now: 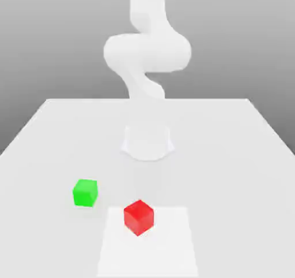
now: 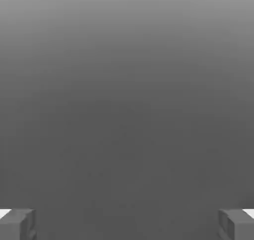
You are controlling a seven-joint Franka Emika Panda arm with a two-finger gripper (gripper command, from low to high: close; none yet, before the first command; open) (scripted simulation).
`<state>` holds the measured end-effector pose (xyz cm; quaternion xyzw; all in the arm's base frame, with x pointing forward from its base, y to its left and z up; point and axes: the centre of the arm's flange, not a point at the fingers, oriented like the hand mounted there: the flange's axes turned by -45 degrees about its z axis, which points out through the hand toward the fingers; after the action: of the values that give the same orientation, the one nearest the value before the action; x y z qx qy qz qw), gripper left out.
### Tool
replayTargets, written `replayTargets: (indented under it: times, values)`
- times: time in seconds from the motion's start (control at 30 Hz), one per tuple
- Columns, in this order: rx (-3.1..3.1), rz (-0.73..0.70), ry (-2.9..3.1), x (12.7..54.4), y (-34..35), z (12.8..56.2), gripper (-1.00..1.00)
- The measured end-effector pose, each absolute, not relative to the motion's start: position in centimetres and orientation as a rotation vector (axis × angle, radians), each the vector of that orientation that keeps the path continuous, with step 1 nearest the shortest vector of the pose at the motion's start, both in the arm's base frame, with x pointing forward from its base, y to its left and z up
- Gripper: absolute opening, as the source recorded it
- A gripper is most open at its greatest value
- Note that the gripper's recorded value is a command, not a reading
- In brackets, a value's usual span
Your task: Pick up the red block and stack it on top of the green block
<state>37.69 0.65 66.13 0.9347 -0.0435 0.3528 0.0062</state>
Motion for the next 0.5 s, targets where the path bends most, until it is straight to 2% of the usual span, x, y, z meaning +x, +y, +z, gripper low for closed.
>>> replayTargets:
  times: [0.13, 0.27, 0.4, 0.5]
  values:
    - [2.958, 0.877, -0.357, 41.9, 0.7, 56.2, 0.0]
    - [2.969, 0.657, -0.583, 43.5, -0.3, 46.2, 0.0]
    - [2.958, 0.424, -0.828, 42.8, -1.5, 36.2, 0.0]
    - [2.93, 0.229, -1.037, 40.6, -2.1, 28.6, 0.0]
